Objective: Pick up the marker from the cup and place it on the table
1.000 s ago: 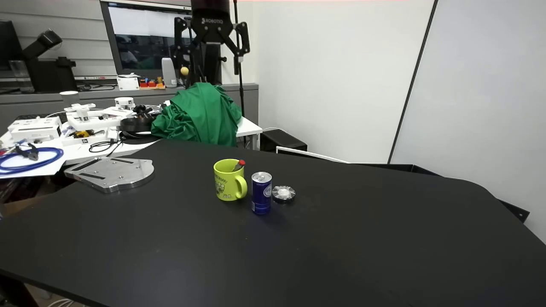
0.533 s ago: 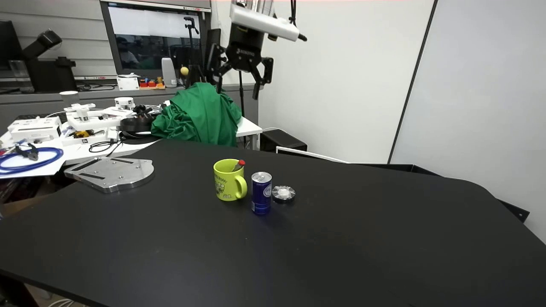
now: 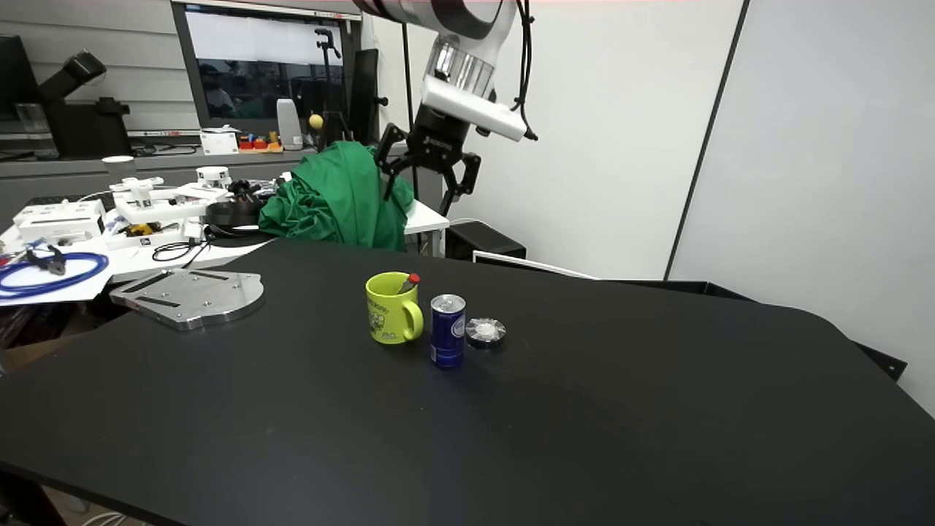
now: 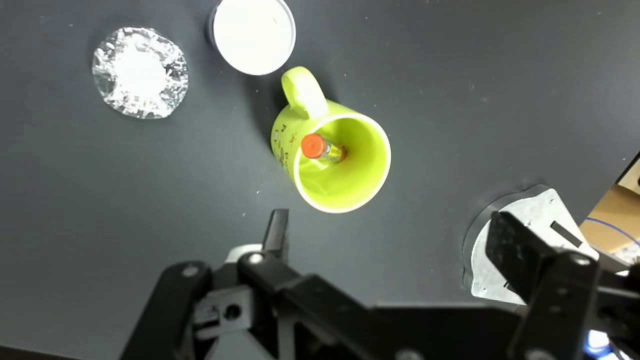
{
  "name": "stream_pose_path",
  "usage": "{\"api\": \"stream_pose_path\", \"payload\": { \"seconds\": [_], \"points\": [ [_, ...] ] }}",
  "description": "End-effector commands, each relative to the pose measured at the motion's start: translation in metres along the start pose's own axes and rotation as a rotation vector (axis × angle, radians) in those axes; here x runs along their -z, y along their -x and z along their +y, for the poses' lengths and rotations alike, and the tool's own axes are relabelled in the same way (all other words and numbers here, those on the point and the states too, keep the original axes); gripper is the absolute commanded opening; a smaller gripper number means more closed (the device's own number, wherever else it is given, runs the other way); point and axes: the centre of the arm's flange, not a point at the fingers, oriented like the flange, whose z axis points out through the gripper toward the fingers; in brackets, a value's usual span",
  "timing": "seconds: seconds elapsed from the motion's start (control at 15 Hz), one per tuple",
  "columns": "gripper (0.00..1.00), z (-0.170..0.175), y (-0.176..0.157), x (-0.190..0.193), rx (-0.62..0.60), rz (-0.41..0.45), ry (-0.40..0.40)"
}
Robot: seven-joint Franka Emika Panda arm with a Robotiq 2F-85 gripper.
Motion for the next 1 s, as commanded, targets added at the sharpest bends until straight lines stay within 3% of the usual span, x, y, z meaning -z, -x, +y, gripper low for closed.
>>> {"api": "stream_pose_path", "payload": {
  "seconds": [0.0, 0.93],
  "points": [
    [1.00, 0.000, -0.003, -0.019, -0.025, 0.003, -0.055],
    [1.00, 0.017, 0.012, -0.085, -0.088, -0.011, -0.081]
  ]
}}
